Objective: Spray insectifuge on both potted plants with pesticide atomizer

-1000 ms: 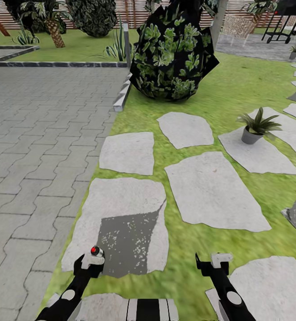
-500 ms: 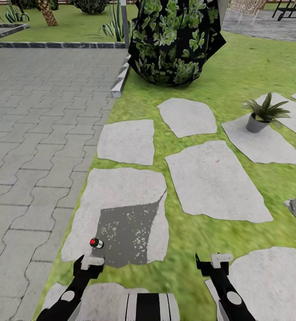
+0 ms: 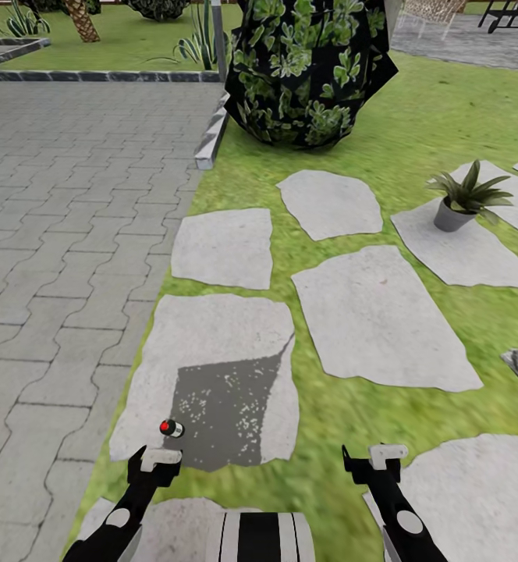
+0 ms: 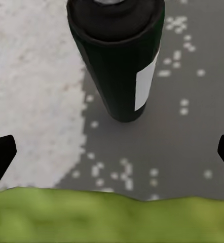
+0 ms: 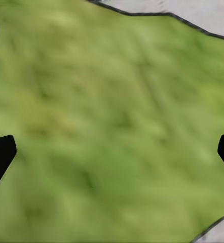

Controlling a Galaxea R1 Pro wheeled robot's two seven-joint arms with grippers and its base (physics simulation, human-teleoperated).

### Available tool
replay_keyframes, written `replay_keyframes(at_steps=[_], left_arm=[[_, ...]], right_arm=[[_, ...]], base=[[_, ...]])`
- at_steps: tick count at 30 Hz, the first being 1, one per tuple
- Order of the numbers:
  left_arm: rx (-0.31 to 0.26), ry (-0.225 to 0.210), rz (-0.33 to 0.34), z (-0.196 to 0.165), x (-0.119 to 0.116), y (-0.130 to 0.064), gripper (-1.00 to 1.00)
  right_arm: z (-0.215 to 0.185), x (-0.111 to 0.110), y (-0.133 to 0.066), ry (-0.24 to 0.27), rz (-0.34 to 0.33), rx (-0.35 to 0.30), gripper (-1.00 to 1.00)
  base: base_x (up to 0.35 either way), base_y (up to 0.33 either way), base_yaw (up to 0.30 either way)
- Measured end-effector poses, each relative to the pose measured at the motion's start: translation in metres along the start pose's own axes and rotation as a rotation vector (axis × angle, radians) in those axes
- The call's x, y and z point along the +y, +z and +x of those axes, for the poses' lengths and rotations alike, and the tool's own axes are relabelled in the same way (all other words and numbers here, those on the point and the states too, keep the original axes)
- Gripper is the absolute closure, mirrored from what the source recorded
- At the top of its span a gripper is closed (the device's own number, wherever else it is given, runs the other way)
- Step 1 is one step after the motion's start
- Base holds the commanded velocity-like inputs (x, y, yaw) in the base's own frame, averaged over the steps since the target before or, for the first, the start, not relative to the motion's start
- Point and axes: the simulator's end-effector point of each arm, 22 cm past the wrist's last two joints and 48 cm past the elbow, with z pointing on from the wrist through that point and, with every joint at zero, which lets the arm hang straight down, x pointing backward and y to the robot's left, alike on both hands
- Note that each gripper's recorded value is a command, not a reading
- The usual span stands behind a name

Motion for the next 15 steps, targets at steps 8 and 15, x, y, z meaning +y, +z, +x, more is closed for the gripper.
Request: replay_keyframes(at_steps=[8,15], left_arm=[[-0.002,-0.001,0.000,-0.0009,-0.0007,-0.0001,-1.00],[-0.010,-0.001,-0.001,-0.0058,-0.0002,-0.0004,-1.00]], right_arm=[[0.0006,0.0000,-0.0001,0.000,0.000,0.001,-1.00],[-0.0034,-0.0005,-0.0009,0.001,0.001,-0.006,-1.00]], base=[[0.047,0.007,-0.008],[0.078,0.000,-0.064]])
